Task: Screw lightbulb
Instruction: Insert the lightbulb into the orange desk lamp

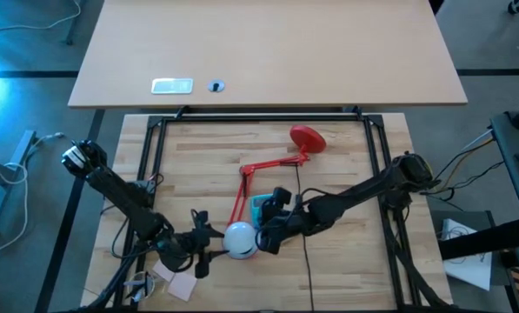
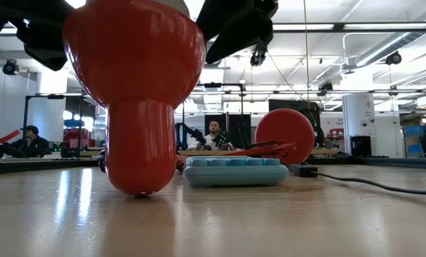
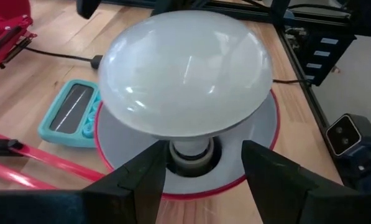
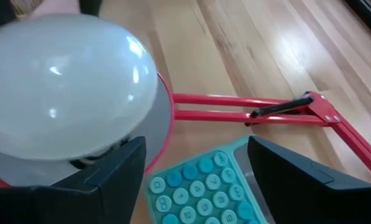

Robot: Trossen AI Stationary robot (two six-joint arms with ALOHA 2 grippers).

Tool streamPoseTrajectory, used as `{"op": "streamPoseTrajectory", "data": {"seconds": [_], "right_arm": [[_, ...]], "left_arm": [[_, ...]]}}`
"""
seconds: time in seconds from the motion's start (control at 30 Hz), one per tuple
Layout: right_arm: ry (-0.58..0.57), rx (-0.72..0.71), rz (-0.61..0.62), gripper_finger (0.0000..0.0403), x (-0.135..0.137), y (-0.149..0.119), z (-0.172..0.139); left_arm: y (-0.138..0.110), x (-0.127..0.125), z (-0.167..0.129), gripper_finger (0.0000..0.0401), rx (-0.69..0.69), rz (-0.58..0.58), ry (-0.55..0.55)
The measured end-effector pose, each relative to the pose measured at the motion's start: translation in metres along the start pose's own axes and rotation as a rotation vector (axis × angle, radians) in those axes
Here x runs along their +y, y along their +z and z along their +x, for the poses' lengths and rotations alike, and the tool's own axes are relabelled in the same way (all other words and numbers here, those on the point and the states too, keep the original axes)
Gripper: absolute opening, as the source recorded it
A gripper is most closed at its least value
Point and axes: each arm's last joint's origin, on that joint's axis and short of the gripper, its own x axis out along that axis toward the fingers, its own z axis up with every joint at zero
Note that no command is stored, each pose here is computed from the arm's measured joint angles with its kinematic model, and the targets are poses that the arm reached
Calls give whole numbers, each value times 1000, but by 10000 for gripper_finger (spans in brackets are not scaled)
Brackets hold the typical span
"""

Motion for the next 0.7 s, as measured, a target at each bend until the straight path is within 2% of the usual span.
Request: {"op": "streamPoseTrajectory", "data": {"seconds": [0.37,0.7], "right_arm": [[82,-3,9,268,12,-2,-5],[87,22,-2,272,13,-5,-8]], "left_arm": [[5,13,-3,199,16,-14,66],[7,23,-12,199,55,-13,102]]}}
